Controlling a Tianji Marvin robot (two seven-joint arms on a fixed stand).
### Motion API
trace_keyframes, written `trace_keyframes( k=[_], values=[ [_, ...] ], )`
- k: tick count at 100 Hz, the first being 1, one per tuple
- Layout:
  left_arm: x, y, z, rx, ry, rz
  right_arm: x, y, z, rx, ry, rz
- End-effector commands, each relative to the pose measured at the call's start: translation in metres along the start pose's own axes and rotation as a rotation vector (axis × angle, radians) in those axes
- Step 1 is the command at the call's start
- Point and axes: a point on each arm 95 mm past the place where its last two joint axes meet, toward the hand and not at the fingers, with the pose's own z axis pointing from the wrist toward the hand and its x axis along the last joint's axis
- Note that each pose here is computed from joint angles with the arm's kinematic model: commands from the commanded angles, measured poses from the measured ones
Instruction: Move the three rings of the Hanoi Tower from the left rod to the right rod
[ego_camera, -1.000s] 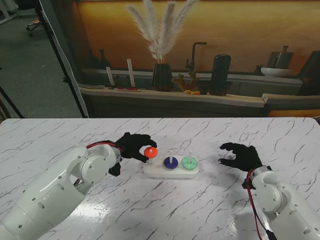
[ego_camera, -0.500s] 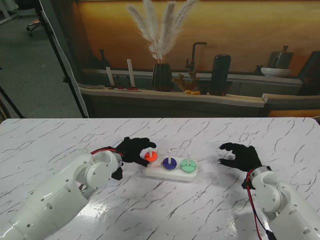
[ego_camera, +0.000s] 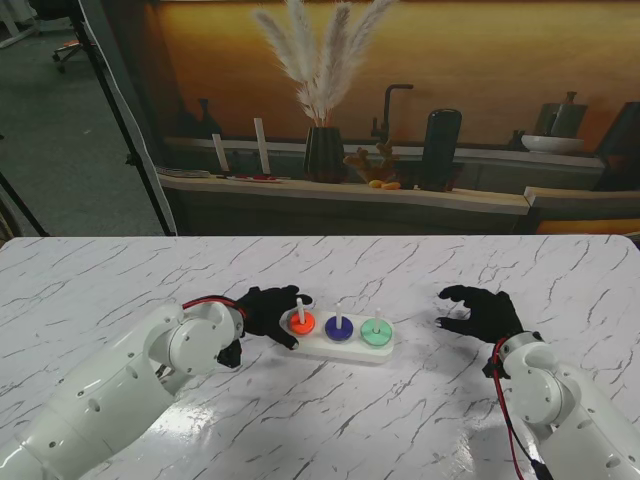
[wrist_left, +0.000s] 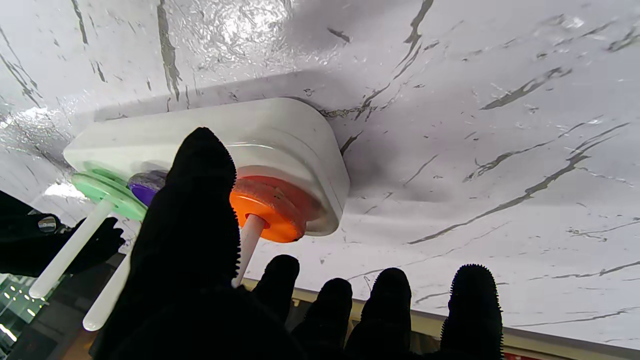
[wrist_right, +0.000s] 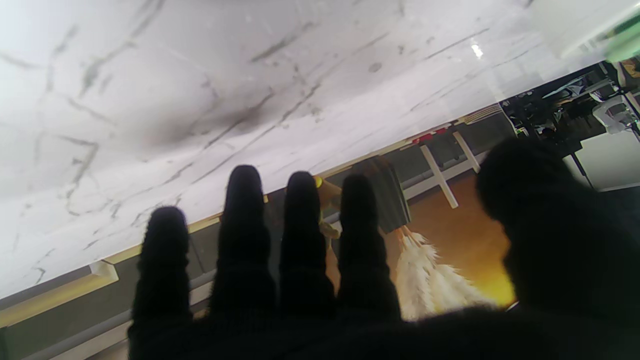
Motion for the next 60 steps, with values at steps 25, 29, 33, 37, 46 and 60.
trace_keyframes(
  k=[25,29,33,37,46,60],
  values=[
    [0.009,-0.003,-0.005,0.047,0.039,-0.021,0.004,-0.005,-0.001,0.005,0.006,0.010],
    [0.010,-0.005,-0.006,0.065,0.046,-0.018,0.004,-0.005,-0.001,0.005,0.006,0.011],
    [0.012,-0.008,-0.007,0.080,0.052,-0.012,0.004,-0.004,-0.001,0.005,0.006,0.010],
    [0.014,-0.012,-0.009,0.091,0.059,-0.005,0.004,-0.004,-0.001,0.004,0.007,0.010],
    [0.018,-0.020,-0.011,0.104,0.071,0.015,0.004,-0.003,-0.001,0.003,0.007,0.010],
    [0.026,-0.033,-0.014,0.101,0.095,0.058,0.004,-0.003,-0.001,0.003,0.009,0.008]
  ],
)
